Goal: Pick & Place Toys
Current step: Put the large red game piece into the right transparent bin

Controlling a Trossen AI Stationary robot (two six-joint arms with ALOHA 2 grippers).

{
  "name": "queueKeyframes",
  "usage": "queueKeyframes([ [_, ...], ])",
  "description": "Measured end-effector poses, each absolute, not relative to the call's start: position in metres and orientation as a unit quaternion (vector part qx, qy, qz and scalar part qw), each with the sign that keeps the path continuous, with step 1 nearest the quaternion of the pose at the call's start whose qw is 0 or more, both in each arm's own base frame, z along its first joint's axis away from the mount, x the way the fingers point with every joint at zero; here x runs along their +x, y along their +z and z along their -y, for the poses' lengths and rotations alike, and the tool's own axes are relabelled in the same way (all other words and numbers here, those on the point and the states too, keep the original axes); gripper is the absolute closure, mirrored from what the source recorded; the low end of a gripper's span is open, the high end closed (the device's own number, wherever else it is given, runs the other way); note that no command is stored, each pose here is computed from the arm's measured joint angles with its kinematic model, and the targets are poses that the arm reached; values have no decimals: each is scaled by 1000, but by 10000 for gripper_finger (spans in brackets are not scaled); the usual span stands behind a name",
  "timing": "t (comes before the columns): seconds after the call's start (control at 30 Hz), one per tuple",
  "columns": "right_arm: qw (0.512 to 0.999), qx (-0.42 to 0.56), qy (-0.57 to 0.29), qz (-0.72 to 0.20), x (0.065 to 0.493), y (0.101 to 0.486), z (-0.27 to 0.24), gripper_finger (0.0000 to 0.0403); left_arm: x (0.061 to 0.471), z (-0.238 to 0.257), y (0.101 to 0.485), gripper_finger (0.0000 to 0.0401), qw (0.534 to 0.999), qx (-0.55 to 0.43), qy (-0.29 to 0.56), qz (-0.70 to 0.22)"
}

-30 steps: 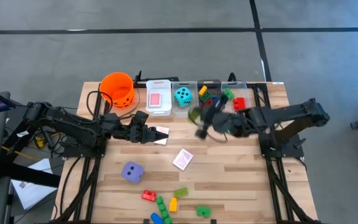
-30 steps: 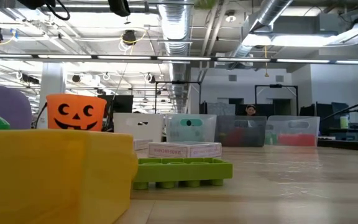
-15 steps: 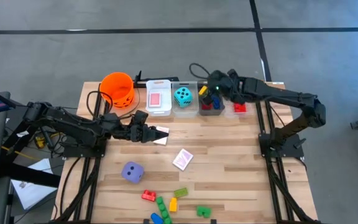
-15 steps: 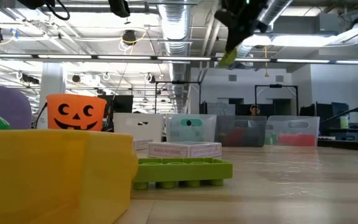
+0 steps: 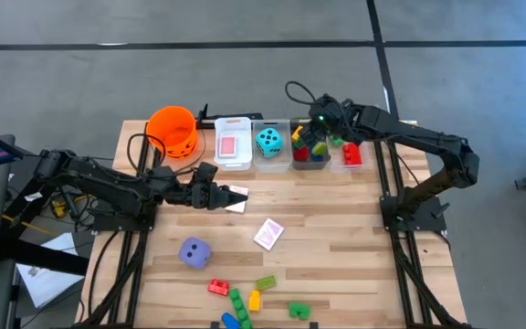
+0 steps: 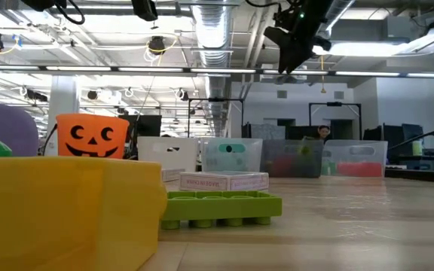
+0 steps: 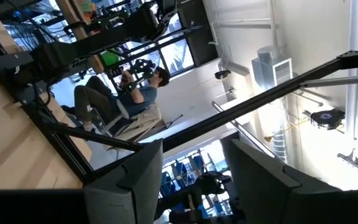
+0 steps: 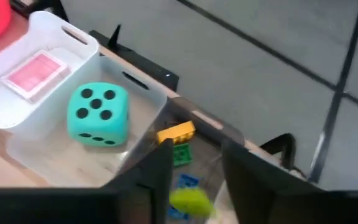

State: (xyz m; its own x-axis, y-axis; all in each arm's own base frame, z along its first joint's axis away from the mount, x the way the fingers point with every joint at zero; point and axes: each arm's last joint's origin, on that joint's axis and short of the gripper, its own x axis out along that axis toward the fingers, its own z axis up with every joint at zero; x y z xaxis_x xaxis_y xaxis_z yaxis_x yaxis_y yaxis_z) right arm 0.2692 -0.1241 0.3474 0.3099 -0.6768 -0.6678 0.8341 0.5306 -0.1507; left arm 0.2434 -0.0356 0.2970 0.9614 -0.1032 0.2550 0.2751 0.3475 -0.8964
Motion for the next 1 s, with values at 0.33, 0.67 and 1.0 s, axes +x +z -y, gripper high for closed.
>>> queueKeyframes([
  [0.33, 864, 149, -290, -385, 289, 345, 74, 170, 243, 35, 297, 224, 843, -521, -103, 88],
  [0.67, 933, 44, -154, -322, 301, 355, -62, 188, 243, 37, 297, 224, 851, -506, -106, 87],
  [1.0, 942, 124, -159, -267, 280, 359, -125, 217, 240, 56, 294, 224, 917, -376, -107, 80],
])
